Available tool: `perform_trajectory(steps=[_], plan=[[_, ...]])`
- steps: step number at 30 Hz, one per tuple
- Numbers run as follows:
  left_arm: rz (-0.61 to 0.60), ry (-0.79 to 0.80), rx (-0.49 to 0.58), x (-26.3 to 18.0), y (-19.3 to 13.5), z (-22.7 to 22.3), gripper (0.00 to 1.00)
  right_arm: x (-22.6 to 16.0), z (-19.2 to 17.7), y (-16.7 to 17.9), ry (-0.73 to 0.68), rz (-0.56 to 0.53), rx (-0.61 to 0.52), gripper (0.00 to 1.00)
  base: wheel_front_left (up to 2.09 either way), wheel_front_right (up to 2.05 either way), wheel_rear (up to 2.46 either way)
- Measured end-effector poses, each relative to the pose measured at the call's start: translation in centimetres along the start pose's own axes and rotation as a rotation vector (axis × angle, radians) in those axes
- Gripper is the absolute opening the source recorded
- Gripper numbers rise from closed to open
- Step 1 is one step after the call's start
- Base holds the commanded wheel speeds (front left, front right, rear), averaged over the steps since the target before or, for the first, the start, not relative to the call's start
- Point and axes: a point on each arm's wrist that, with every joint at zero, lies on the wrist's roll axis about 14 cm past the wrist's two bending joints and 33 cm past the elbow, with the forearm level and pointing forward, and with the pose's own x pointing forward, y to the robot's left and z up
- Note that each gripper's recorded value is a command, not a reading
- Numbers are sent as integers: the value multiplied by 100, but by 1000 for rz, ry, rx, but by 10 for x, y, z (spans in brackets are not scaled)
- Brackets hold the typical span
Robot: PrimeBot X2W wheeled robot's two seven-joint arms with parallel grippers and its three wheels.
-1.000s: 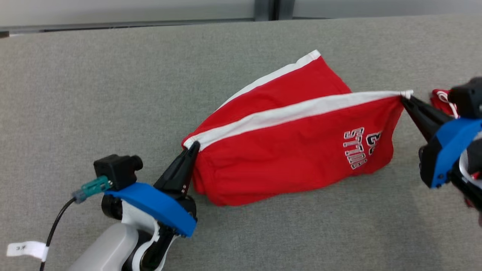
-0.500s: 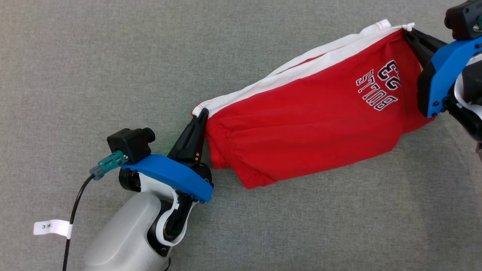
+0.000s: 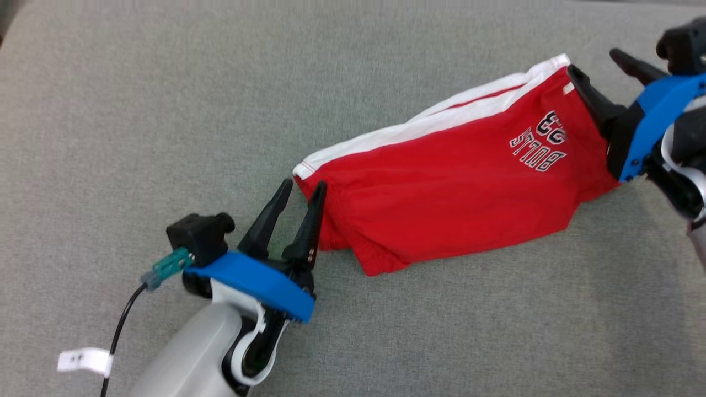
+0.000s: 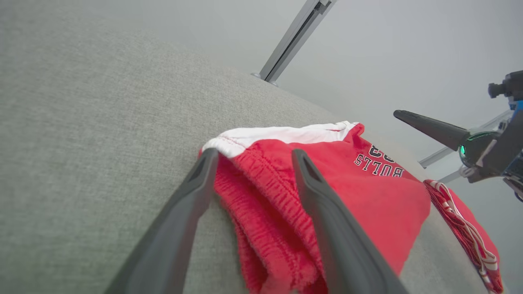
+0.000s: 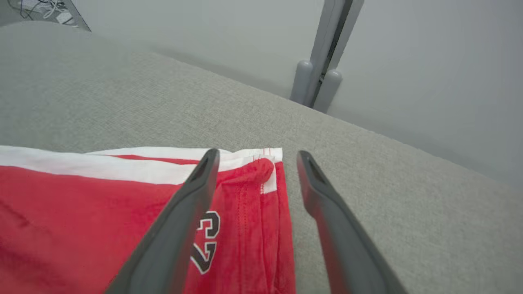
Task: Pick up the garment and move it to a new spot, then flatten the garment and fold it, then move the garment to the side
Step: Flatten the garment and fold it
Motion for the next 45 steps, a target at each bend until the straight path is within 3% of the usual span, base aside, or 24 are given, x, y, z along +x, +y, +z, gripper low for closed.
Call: perform_trajectory(steps=[6, 12, 19, 29, 30, 31, 37, 45], plan=[[32, -57, 123, -26, 9, 14, 100, -29, -16, 3, 14, -8, 128, 100, 0, 0, 0], [63, -204, 346, -31, 12, 60, 100, -30, -38, 1, 48, -35, 206, 100, 0, 0, 0], [137, -255, 445, -41, 29, 71, 100, -13, -65, 0, 117, -66, 241, 100, 0, 0, 0], [236, -288, 471, -58, 55, 82, 100, 9, -85, 1, 193, -104, 266, 100, 0, 0, 0], [238, -290, 474, -58, 55, 83, 100, 11, -85, 3, 204, -98, 249, 32, 0, 0, 0], [241, -292, 472, -59, 56, 83, 100, 11, -83, 5, 202, -94, 239, 0, 0, 0, 0], [251, -296, 456, -65, 55, 81, 100, 2, -75, 9, 162, -89, 234, 0, 0, 0, 0], [214, -309, 458, -70, 40, 79, 100, -52, -63, -44, 80, -246, 175, 0, 0, 0, 0]])
